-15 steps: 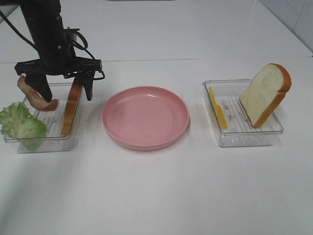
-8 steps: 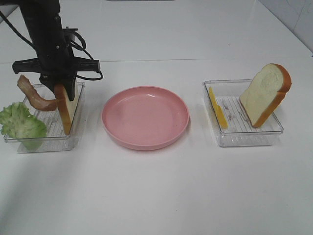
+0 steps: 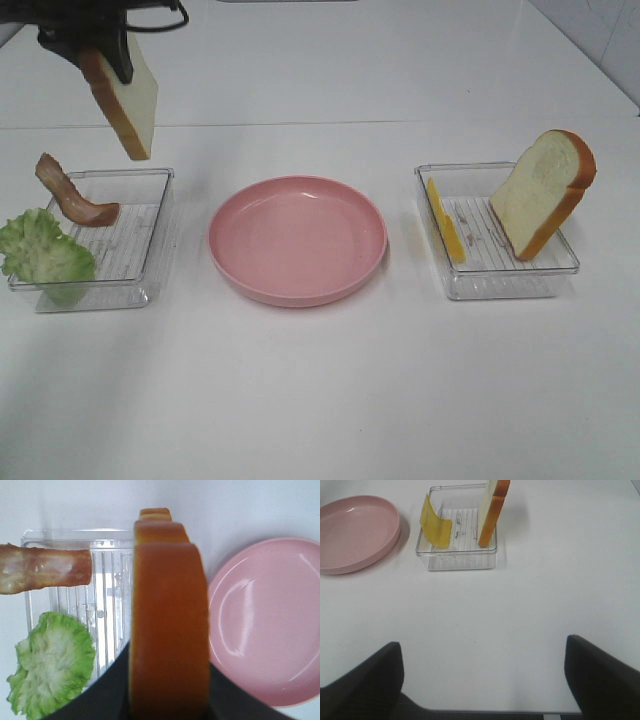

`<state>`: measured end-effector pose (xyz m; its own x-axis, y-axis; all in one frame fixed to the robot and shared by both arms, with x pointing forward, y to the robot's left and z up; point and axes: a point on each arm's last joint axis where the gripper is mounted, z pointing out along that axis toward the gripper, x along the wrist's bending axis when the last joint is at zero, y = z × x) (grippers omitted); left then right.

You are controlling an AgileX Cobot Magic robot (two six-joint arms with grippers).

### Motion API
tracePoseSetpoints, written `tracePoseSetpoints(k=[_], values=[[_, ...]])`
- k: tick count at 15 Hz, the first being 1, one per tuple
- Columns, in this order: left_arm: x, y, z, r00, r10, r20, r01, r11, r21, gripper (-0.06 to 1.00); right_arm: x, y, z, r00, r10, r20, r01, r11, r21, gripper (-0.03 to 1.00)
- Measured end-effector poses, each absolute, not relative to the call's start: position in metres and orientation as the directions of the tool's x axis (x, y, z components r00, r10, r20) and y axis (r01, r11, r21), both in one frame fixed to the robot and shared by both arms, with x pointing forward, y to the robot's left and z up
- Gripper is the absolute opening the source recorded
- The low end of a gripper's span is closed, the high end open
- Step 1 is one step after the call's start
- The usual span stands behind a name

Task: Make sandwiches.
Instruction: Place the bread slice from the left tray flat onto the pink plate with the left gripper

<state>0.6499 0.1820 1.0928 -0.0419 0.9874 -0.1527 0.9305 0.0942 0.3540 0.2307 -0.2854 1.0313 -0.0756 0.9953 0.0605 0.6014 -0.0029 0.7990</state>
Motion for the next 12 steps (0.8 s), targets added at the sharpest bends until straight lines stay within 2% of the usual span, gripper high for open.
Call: tracePoseSetpoints(k=[3, 4, 5, 8, 12], values=[[0.623, 0.174, 1.139, 0.038, 0.948, -0.315, 0.911, 0.097, 0.402, 0.19, 0.231, -0.285, 1.031, -0.076, 0.995, 0.061, 0.601, -0.003, 0.799, 0.85], [0.620, 0.172, 1.143, 0.057, 0.938, -0.342, 0.912, 0.090, 0.399, 0.19, 0.231, -0.285, 1.031, -0.076, 0.995, 0.061, 0.601, -0.003, 0.799, 0.85], [0.614, 0.157, 1.137, 0.137, 0.867, -0.480, 0.938, 0.043, 0.344, 0.19, 0.231, -0.285, 1.031, -0.076, 0.995, 0.061, 0.601, -0.003, 0.799, 0.85], [0.617, 0.138, 1.087, 0.167, 0.761, -0.627, 0.972, -0.022, 0.232, 0.19, 0.231, -0.285, 1.031, -0.076, 0.995, 0.061, 0.601, -0.003, 0.799, 0.85], [0.625, 0.122, 1.009, 0.107, 0.624, -0.774, 0.985, 0.040, 0.168, 0.19, 0.231, -0.285, 1.031, -0.076, 0.995, 0.061, 0.601, -0.003, 0.799, 0.85]])
